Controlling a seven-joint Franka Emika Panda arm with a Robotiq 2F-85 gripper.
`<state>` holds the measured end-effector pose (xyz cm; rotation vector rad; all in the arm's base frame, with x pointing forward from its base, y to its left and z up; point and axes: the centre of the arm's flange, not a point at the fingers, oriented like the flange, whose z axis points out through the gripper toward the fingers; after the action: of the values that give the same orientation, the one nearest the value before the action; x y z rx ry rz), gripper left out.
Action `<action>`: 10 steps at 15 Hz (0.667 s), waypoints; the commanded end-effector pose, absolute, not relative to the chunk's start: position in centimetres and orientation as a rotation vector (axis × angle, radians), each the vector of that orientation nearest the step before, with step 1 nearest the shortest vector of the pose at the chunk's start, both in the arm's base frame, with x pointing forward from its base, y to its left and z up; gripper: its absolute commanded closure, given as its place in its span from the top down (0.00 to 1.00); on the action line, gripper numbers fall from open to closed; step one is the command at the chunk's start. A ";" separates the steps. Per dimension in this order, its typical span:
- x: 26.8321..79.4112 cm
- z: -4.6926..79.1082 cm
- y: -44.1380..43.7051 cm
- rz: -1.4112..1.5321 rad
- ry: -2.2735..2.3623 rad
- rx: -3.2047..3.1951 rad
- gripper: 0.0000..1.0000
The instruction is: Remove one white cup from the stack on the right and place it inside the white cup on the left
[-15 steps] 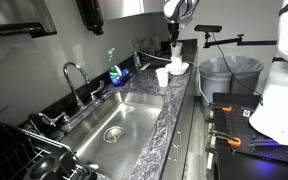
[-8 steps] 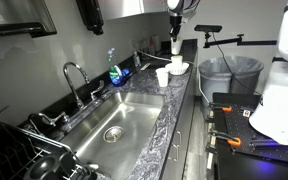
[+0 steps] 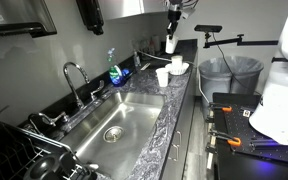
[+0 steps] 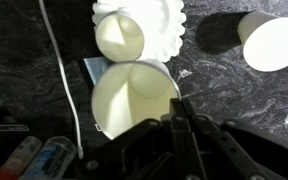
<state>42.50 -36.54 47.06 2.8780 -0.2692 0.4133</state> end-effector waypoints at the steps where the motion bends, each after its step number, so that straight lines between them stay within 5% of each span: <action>1: 41.7 47.9 -33.8 0.468 -0.149 2.931 0.01; 10: 42.6 47.6 -29.2 0.378 0.028 3.014 0.01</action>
<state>43.33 -30.72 47.21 2.9814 -0.0493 0.3974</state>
